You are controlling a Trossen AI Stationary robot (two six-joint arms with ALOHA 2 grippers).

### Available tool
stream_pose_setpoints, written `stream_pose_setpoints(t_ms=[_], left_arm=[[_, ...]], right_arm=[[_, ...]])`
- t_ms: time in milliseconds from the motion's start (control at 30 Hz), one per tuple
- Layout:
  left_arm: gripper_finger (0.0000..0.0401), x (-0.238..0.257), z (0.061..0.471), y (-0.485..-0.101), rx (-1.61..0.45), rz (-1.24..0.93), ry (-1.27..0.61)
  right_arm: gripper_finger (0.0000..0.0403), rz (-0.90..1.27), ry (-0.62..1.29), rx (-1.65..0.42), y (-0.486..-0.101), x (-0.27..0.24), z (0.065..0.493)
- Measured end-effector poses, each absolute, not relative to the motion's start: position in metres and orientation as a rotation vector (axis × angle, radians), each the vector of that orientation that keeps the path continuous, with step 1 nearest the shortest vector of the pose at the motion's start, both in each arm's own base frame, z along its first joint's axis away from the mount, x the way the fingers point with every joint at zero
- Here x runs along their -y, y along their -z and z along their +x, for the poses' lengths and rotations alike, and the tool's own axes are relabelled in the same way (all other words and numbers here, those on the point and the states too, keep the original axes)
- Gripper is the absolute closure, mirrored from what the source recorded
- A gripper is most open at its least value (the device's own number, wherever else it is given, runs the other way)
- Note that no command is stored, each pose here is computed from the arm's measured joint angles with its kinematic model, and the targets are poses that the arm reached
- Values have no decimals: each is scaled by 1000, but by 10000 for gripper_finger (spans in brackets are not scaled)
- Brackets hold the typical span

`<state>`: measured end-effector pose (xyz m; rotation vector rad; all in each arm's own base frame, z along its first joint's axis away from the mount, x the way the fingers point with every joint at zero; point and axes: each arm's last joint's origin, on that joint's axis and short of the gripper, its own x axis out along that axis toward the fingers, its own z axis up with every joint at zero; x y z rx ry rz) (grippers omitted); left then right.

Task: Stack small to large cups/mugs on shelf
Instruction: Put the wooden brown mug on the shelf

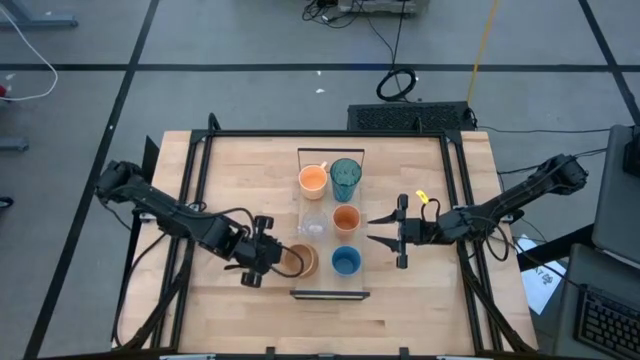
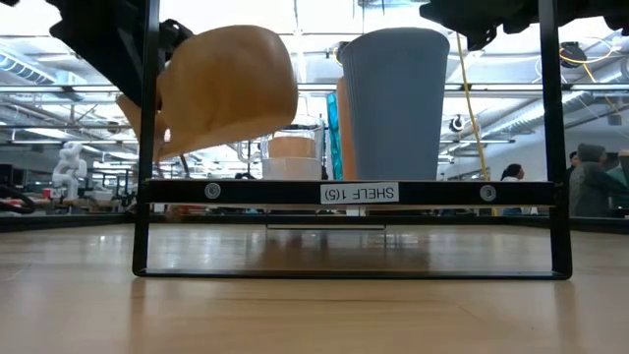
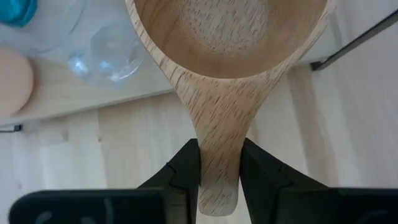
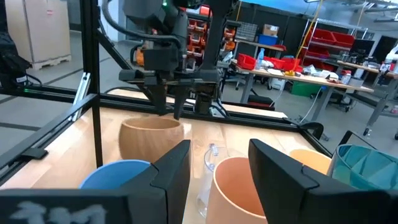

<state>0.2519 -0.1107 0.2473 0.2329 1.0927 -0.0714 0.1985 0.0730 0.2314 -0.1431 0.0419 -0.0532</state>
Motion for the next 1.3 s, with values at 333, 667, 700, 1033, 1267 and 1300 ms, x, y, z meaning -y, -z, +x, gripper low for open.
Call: stream_pose_setpoints(t_ms=[333,667,700,1033,1267,1300], left_arm=[[313,108,270,-231,-1115,298,192],[313,105,285,-216,-1131,313,256],[313,104,285,-216,-1131,311,257],[296,104,289,-217,-1092,304,284],[287,105,290,-217,-1083,302,285],[285,105,290,-218,-1075,299,284]], right_arm=[[251,-146,53,-48,-231,-73,199],[251,-145,52,-60,-230,-73,198],[251,-145,52,-61,-229,-73,198],[251,-147,52,-62,-229,-73,198],[251,-148,52,-62,-229,-73,198],[251,-148,52,-62,-229,-73,198]])
